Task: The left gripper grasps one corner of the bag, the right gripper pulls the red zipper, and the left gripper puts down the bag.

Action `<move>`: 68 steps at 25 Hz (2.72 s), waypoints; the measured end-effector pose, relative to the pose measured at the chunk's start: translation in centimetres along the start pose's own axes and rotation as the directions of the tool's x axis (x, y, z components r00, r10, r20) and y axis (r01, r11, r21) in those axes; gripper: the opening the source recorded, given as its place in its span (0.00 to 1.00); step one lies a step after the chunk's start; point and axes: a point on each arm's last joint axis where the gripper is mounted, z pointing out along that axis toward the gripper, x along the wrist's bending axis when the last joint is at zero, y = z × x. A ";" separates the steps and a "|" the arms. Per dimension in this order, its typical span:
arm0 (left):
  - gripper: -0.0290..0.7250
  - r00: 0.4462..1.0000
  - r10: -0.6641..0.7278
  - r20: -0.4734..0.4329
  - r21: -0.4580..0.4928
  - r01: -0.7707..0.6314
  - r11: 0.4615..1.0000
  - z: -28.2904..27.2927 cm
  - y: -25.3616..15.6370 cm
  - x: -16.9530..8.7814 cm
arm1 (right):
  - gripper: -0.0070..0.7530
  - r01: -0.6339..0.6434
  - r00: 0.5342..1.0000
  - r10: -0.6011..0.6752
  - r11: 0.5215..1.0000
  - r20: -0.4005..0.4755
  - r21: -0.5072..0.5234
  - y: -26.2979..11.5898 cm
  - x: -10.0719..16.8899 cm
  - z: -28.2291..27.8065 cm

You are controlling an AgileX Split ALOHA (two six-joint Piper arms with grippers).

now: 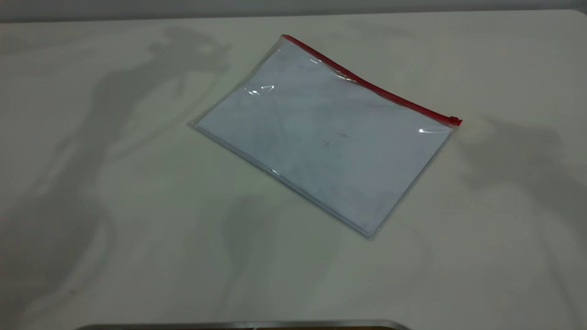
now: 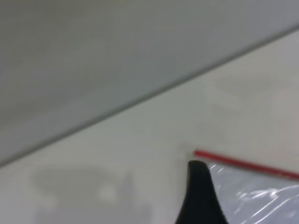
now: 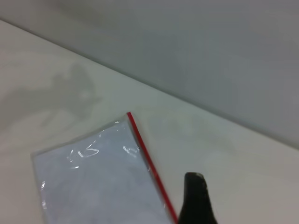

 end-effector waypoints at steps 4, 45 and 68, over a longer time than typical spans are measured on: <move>0.82 1.000 0.022 0.013 -0.021 -0.022 1.000 -0.9 0.7 -1.4 | 0.78 -0.032 0.999 0.031 0.998 0.024 0.052 -0.1 1.1 -3.2; 0.82 0.939 -0.024 -0.344 0.069 0.051 0.996 -31.8 -15.8 -13.5 | 0.78 0.040 0.999 -0.039 0.993 0.009 -0.108 -9.3 13.5 -24.5; 0.82 0.941 -0.038 -0.337 -0.020 0.033 0.999 -33.4 -39.0 -13.8 | 0.78 0.028 0.987 -0.033 0.999 0.158 0.036 -23.3 12.3 -18.8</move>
